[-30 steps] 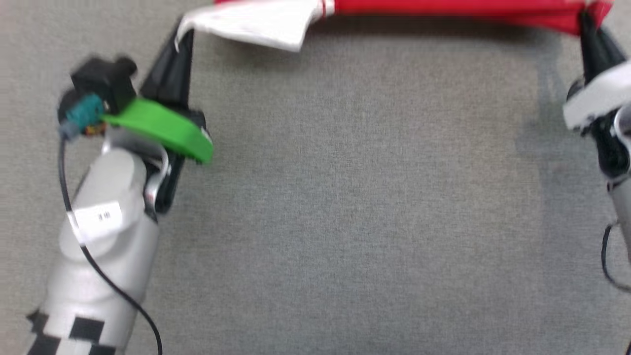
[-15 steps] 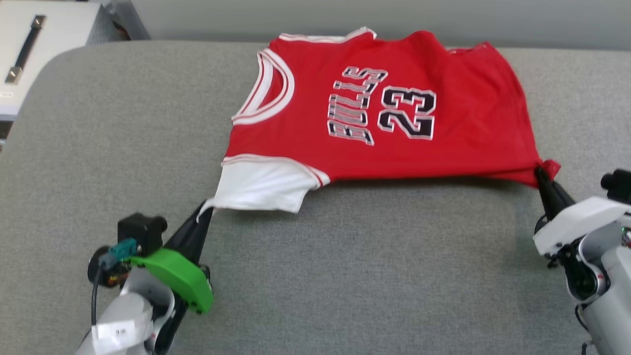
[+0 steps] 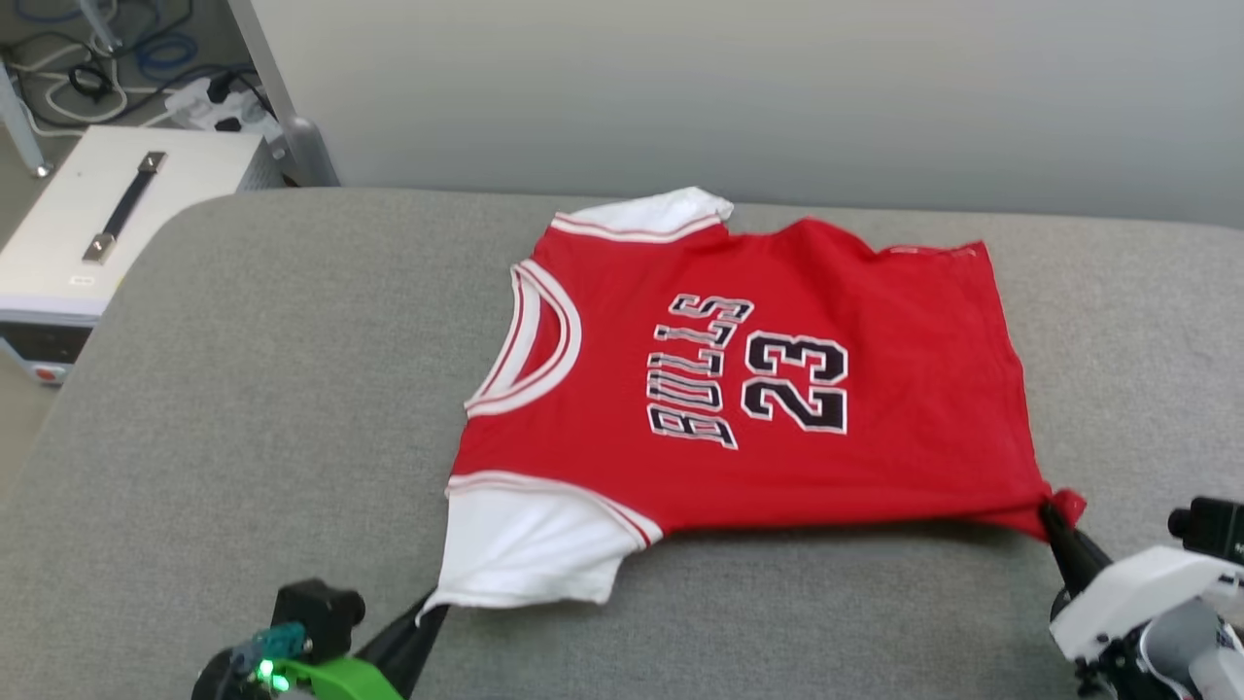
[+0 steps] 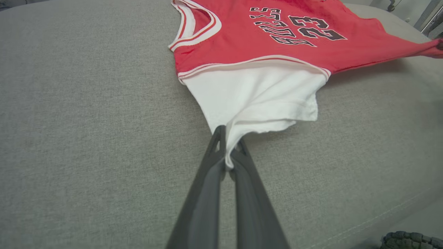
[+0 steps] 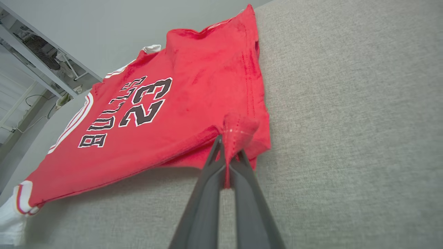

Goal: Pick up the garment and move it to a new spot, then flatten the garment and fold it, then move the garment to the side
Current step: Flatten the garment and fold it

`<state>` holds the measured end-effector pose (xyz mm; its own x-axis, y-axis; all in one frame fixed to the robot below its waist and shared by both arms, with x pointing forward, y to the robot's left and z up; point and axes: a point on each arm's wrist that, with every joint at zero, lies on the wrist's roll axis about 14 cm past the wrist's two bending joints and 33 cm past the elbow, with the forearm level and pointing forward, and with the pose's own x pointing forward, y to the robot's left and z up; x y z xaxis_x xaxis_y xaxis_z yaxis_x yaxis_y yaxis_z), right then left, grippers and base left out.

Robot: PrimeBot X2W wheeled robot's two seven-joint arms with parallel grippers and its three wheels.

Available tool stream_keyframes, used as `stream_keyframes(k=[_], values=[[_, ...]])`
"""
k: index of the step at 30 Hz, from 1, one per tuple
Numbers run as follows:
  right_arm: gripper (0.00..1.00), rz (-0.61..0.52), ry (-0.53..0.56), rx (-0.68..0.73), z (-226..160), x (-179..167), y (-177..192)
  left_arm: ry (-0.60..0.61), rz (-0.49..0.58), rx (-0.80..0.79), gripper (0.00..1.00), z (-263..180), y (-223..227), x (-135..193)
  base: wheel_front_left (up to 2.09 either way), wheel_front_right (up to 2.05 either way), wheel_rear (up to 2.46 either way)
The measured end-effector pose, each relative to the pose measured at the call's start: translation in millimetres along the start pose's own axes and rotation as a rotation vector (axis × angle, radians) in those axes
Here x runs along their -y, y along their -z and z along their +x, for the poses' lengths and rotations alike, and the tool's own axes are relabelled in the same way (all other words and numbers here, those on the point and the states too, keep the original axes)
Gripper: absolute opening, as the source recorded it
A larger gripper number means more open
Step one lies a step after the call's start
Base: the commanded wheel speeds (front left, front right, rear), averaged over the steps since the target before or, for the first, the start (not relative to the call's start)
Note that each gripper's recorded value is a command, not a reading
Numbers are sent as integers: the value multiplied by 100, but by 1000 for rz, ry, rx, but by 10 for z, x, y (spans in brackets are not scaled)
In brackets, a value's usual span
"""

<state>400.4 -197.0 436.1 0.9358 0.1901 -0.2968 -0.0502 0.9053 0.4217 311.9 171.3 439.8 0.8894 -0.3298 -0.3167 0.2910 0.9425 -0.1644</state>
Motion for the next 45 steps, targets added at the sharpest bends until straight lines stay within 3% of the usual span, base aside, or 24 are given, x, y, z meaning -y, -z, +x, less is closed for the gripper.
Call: stream_keyframes(k=[14, 20, 33, 45], values=[[0, -26, -2, -201, -830, 133, 423, 118, -42, -120, 0, -559, 310, 355, 0, 0, 0], [0, -34, -3, -194, -1016, 104, 367, 146, -38, -114, 0, -638, 250, 393, 0, 0, 0], [0, -113, -19, -154, -766, -50, -59, 171, 53, 92, 0, -138, -629, 289, 0, 0, 0], [0, -143, 14, -224, -210, 39, -103, 150, 115, 0, 0, 595, -721, 31, 0, 0, 0]])
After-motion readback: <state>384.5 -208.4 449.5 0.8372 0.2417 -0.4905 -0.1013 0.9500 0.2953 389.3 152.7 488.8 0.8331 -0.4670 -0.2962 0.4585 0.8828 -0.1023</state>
